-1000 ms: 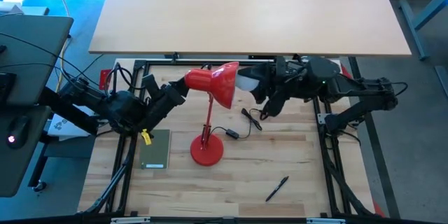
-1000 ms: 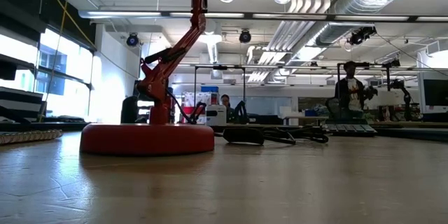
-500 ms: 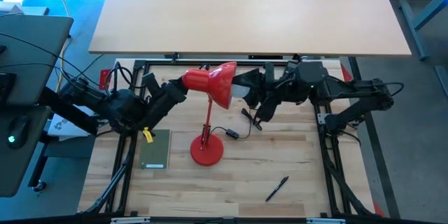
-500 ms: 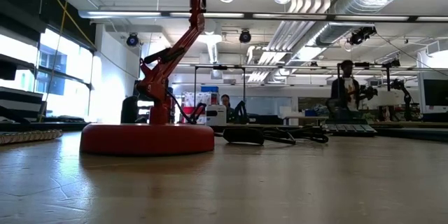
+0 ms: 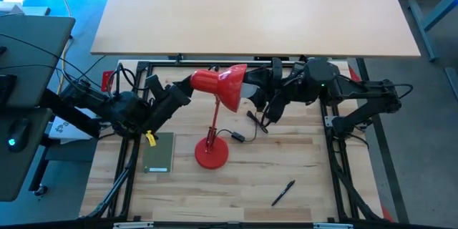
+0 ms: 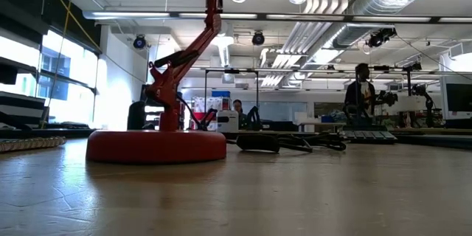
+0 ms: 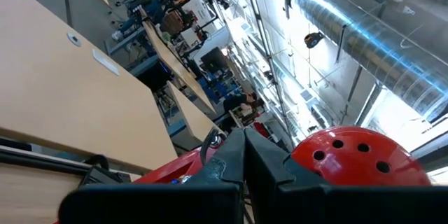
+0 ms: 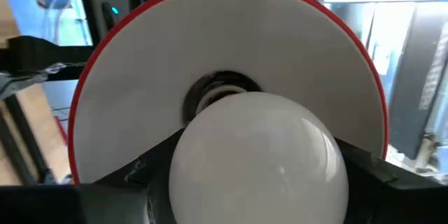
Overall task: Screw lightbulb
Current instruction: Insert the white lightbulb into the red lamp
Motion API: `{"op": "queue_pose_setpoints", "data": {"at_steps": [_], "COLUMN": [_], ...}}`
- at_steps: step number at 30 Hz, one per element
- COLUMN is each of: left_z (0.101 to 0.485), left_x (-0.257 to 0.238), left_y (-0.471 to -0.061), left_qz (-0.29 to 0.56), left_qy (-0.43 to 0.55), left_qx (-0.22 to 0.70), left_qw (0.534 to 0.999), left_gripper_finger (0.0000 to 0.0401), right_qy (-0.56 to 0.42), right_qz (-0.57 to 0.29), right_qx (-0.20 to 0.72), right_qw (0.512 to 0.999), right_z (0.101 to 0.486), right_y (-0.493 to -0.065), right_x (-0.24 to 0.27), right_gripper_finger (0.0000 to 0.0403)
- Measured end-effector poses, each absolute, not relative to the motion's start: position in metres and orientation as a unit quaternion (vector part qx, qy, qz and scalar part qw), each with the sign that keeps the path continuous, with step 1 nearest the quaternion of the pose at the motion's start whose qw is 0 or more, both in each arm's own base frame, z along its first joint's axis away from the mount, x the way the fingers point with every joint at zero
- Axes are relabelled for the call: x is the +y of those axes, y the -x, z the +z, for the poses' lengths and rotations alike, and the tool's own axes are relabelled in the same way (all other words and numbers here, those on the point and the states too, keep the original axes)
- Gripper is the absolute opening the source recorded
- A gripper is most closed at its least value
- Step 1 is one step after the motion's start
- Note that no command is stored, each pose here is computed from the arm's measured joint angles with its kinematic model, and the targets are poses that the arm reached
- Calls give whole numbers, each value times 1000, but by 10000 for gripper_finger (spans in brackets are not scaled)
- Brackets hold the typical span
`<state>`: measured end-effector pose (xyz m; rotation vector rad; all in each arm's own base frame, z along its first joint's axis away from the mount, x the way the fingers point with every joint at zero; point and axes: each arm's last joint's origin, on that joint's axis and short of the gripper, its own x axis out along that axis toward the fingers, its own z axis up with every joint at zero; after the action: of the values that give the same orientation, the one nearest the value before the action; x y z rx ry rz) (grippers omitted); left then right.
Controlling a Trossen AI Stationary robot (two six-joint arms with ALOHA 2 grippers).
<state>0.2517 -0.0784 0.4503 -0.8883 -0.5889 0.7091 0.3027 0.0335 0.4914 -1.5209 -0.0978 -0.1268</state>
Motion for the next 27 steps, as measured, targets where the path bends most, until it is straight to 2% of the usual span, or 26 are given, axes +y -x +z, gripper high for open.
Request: {"op": "queue_pose_setpoints", "data": {"at_steps": [7, 15, 24, 27], "left_z": [450, 451, 451, 451], "left_x": [-78, -78, -78, -78], "left_y": [-252, -251, -251, -251], "left_qz": [331, 336, 333, 333], "left_qy": [415, 419, 417, 410], "left_qx": [-275, -278, -277, -274], "left_qw": [802, 797, 799, 804], "left_gripper_finger": [0, 0, 0, 0], "right_qy": [700, 746, 737, 712], "right_qz": [-63, -107, -106, -105], "right_qx": [-21, -8, -5, -13], "right_qw": [711, 657, 668, 695], "right_z": [484, 481, 481, 481], "right_y": [-313, -326, -326, -326], "right_x": [33, 33, 34, 36], "right_gripper_finger": [251, 251, 251, 251]}}
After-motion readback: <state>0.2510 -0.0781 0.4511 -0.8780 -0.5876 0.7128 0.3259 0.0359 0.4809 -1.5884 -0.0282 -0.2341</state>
